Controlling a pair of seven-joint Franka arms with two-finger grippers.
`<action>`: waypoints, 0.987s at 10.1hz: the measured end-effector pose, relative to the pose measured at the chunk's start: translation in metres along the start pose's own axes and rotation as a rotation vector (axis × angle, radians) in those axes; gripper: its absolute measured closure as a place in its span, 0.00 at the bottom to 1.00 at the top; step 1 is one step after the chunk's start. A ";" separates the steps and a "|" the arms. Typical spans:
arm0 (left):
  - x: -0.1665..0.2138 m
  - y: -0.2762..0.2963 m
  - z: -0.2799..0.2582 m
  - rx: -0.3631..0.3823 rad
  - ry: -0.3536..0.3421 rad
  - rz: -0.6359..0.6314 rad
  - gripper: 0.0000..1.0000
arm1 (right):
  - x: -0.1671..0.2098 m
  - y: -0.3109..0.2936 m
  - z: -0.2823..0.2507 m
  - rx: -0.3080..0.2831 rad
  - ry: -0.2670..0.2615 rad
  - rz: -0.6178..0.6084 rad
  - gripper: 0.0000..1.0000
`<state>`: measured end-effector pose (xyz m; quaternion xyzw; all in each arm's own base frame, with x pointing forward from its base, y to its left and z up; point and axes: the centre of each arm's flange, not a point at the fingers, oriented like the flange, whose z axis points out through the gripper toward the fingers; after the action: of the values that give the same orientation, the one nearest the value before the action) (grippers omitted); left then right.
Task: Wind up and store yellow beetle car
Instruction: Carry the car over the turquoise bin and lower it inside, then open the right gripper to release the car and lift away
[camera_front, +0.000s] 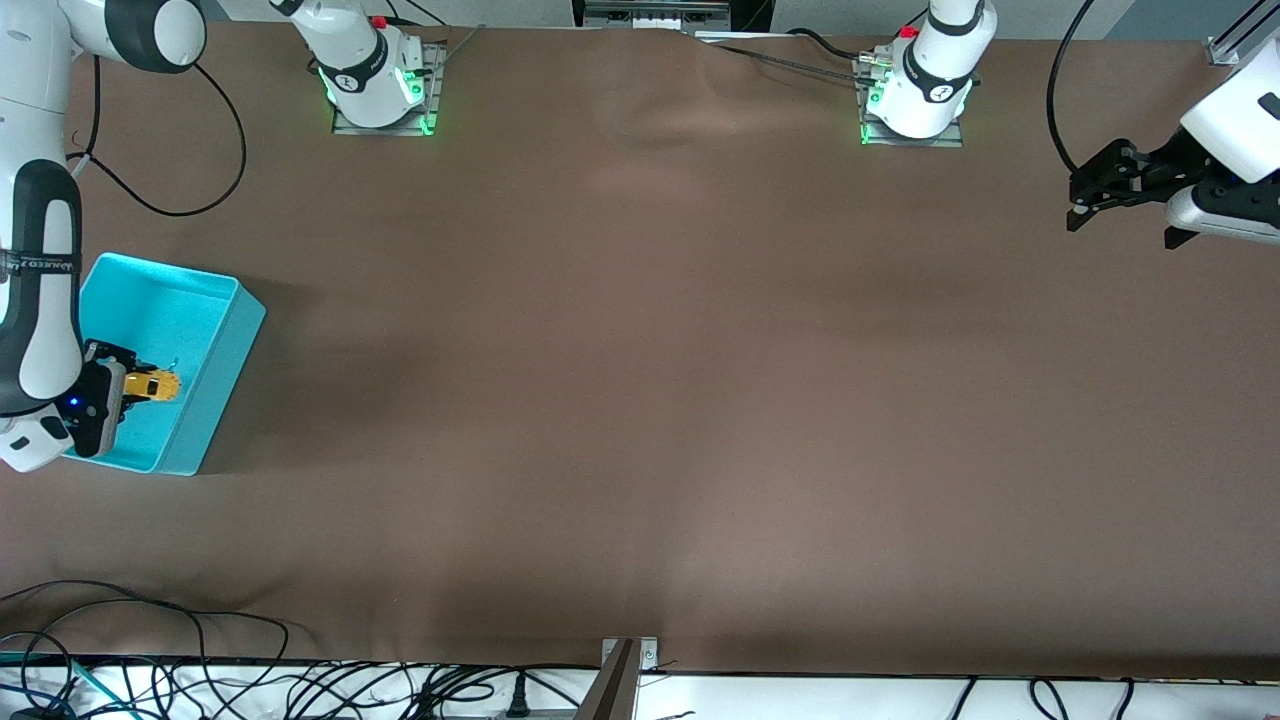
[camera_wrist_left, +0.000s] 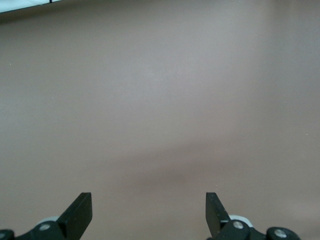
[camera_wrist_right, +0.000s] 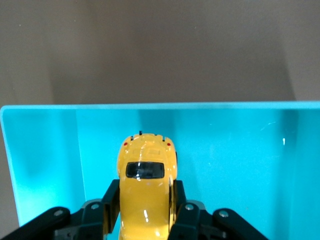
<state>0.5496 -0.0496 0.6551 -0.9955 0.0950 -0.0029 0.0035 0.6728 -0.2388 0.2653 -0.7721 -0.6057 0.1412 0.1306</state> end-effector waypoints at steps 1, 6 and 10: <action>0.000 0.000 0.000 0.000 0.001 0.000 0.00 | -0.008 -0.001 0.004 0.002 0.004 0.003 0.55; 0.000 0.000 0.000 0.000 0.001 0.000 0.00 | -0.033 0.004 0.031 -0.025 0.011 0.002 0.55; 0.000 0.000 0.000 0.000 0.001 -0.001 0.00 | -0.043 0.008 0.043 -0.052 0.016 -0.013 0.55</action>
<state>0.5496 -0.0493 0.6555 -0.9955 0.0947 -0.0033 0.0035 0.6536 -0.2810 0.2248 -0.7723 -0.6132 0.1185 0.1162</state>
